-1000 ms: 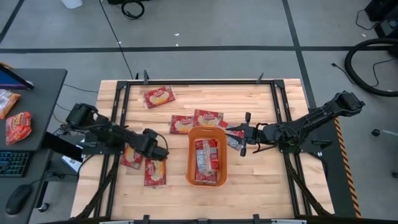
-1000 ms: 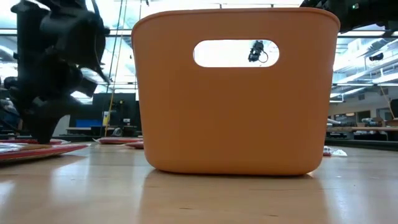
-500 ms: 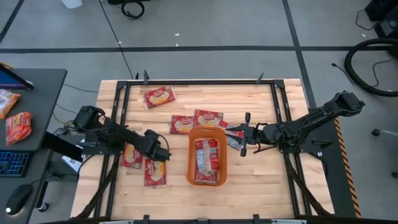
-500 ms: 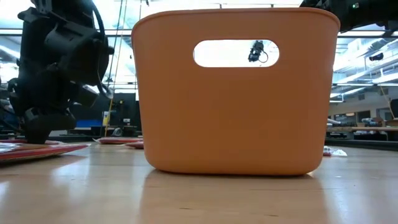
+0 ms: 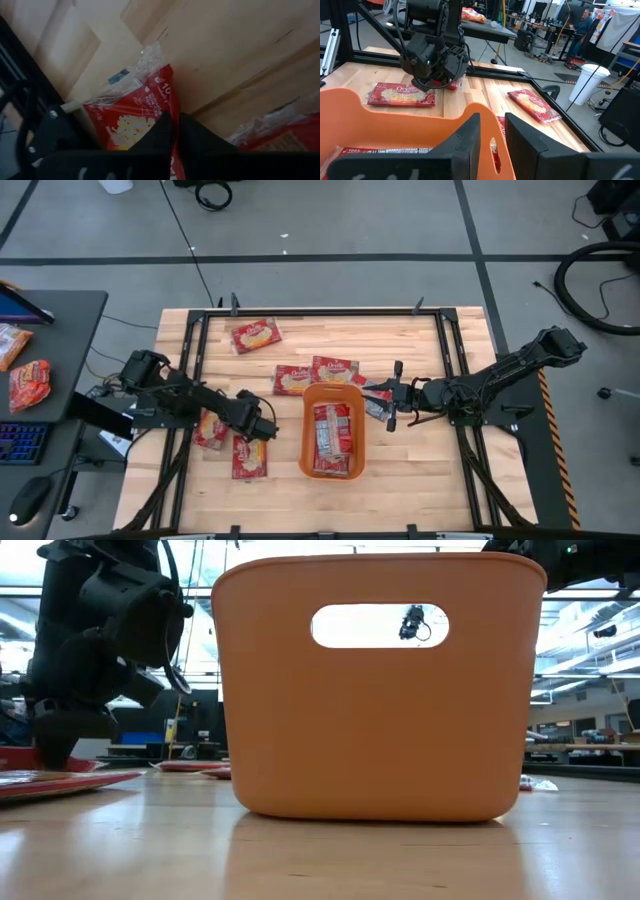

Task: Sort popcorn bags into baskets
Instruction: Put the red popcorn bag into the orange bin

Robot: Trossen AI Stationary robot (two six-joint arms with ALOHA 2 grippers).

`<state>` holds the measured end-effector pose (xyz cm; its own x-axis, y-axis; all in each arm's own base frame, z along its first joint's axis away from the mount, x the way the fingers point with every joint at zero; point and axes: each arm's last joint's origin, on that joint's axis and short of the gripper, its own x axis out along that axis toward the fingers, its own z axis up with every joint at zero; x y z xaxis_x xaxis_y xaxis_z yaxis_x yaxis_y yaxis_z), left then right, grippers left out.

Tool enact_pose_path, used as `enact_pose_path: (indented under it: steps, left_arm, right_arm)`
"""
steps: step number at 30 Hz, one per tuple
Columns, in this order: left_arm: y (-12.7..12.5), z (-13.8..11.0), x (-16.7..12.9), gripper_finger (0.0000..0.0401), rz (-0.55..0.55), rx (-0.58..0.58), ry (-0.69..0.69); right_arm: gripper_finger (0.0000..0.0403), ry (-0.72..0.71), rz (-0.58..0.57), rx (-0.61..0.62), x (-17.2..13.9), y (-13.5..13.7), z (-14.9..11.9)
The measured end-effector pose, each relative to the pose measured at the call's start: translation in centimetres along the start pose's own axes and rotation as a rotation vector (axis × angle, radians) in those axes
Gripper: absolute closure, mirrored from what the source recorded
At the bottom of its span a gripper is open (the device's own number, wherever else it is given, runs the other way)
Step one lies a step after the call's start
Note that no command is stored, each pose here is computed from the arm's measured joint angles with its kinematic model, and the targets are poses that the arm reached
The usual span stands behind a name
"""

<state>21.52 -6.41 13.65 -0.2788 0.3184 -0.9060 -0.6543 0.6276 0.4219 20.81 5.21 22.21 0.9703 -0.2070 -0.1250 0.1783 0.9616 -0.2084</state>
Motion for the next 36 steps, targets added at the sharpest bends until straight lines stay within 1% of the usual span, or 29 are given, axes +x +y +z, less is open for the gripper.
enact_pose_path:
  steps: [4,8,10,13,16,19,23,26,29,31,36]
  left_arm:
    - [-0.1,0.5,-1.6,0.0378,0.005,0.049,-0.009]
    - [-0.3,1.3,-4.2,0.0378,-0.002,0.113,-0.06]
    - [-0.4,1.8,-5.8,0.0378,-0.018,0.144,-0.098]
    - [-0.7,2.6,-8.2,0.0378,-0.067,0.225,-0.161]
    - [-1.1,3.1,-10.8,0.0378,-0.129,0.338,-0.241]
    - [-1.7,3.1,-13.7,0.0378,-0.193,0.465,-0.362]
    - [-2.7,2.5,-17.5,0.0378,-0.3,0.677,-0.546]
    - [-3.5,1.9,-19.4,0.0378,-0.343,0.85,-0.698]
    - [-4.4,1.7,-20.5,0.0378,-0.324,0.978,-0.871]
    - [-5.3,1.9,-20.6,0.0378,-0.286,1.034,-0.976]
    - [-7.6,2.4,-19.0,0.0378,-0.118,1.194,-1.136]
  right_arm:
    - [0.0309,0.0,0.0,0.0,0.0,0.0,0.0]
    - [0.0309,0.0,0.0,0.0,0.0,0.0,0.0]
    - [0.0309,0.0,0.001,0.0,0.0,0.0,0.0]
    - [0.0309,0.001,0.001,0.001,0.0,0.0,0.0]
    - [0.0309,0.007,0.002,0.001,0.0,0.0,-0.1]
    - [0.0309,0.013,0.002,-0.002,0.0,0.0,-0.1]
    - [0.0309,0.013,0.002,-0.002,0.0,0.0,-0.1]
    - [0.0309,0.014,0.003,-0.002,0.0,0.0,-0.1]
    - [0.0309,0.013,0.002,-0.001,0.0,0.0,-0.1]
    - [0.0309,0.013,0.002,0.002,0.0,0.0,-0.1]
    - [0.0309,0.014,0.003,0.002,0.0,0.0,-0.1]
